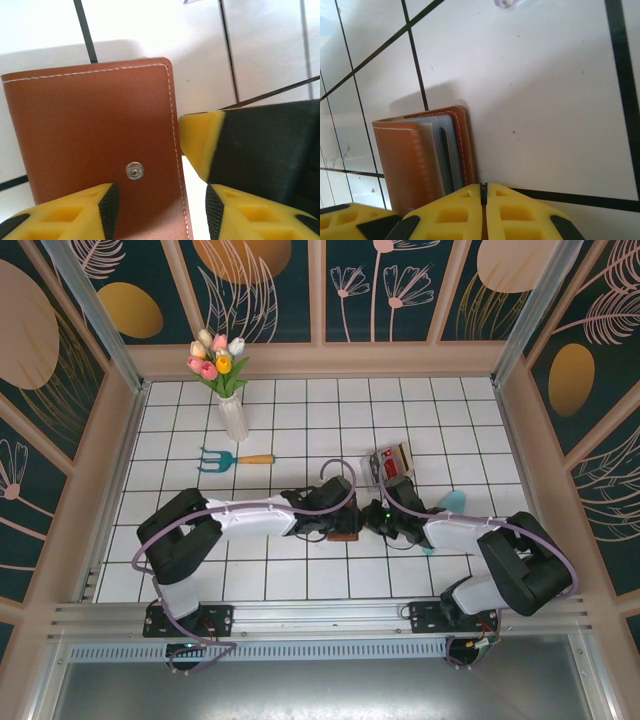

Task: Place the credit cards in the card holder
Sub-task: Close the card holder at the center of the table.

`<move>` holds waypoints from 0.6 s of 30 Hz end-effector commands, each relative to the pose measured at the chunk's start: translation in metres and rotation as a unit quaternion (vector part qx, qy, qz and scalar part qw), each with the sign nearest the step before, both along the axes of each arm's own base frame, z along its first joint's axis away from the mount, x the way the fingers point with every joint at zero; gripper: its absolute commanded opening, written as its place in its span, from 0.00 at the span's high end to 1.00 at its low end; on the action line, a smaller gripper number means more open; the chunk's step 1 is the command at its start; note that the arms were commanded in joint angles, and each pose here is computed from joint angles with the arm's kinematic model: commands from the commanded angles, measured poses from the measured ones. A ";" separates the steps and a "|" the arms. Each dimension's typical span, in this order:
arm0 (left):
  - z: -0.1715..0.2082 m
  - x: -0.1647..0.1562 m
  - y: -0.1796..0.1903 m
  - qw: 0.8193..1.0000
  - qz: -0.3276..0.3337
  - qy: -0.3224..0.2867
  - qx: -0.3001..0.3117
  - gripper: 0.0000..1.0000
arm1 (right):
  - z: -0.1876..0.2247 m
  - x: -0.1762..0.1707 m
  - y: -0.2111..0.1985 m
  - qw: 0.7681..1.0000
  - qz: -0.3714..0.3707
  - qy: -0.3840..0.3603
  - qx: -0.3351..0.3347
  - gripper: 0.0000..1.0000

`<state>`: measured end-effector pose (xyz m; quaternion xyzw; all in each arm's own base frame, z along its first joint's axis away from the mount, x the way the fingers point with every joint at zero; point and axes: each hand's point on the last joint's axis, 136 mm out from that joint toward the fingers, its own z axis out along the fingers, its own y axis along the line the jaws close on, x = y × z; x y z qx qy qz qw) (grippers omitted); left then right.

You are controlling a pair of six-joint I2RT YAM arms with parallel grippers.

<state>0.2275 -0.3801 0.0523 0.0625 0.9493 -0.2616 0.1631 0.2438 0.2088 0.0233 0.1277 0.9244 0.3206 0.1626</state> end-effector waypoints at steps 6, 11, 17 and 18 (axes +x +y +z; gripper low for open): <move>0.046 0.017 0.037 0.992 0.092 -0.076 -0.028 0.40 | 0.019 0.010 0.005 0.999 0.033 -0.035 0.000 0.93; 0.051 0.023 0.066 0.986 0.136 -0.089 -0.031 0.35 | 0.021 0.012 0.008 0.998 0.053 -0.040 -0.008 0.93; 0.045 0.029 0.090 0.984 0.160 -0.073 -0.039 0.35 | 0.020 0.014 0.013 0.997 0.069 -0.041 -0.010 0.93; 0.045 0.029 0.092 0.983 0.163 -0.071 -0.046 0.35 | 0.021 0.015 0.014 0.997 0.070 -0.042 -0.009 0.93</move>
